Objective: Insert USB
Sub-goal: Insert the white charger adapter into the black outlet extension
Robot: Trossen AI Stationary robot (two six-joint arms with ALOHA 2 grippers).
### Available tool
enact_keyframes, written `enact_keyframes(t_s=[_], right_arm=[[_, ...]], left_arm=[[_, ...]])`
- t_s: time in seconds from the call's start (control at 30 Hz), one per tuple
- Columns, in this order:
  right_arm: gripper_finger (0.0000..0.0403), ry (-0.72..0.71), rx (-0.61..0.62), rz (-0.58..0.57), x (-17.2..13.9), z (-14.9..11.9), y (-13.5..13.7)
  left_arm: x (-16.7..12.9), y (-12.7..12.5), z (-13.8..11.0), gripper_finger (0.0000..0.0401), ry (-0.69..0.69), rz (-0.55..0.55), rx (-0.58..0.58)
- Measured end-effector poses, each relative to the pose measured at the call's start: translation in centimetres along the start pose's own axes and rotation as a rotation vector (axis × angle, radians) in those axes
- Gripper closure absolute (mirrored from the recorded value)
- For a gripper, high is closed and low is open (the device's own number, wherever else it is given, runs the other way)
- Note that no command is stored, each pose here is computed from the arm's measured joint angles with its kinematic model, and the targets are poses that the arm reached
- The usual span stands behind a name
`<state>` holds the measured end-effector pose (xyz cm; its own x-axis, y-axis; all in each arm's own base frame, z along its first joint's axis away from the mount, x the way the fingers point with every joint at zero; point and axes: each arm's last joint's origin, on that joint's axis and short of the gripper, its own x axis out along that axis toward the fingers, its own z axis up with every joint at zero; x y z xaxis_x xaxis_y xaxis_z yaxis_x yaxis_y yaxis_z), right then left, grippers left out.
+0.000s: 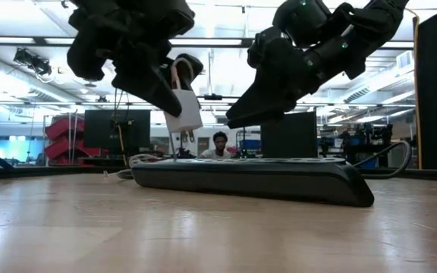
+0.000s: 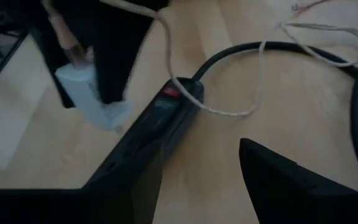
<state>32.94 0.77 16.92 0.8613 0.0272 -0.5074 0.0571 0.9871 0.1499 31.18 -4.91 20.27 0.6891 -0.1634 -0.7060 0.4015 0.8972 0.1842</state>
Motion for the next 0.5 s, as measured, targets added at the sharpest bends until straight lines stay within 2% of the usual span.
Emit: enact_keyframes(t_s=[0.2, 0.37, 0.5], right_arm=[[0.0227, 0.014, -0.03, -0.054, 0.0, -0.3, 0.5], [0.0226, 0.029, -0.031, -0.06, 0.0, -0.5, 0.4], [0.0227, 0.037, -0.033, -0.062, 0.0, -0.5, 0.4]], left_arm=[[1.3, 0.0, -0.4, 0.0235, 0.039, -0.002, -0.001], [1.3, 0.1, -0.5, 0.0236, 0.055, 0.051, 0.011], [1.3, 0.2, -0.5, 0.0236, 0.056, 0.053, 0.015]])
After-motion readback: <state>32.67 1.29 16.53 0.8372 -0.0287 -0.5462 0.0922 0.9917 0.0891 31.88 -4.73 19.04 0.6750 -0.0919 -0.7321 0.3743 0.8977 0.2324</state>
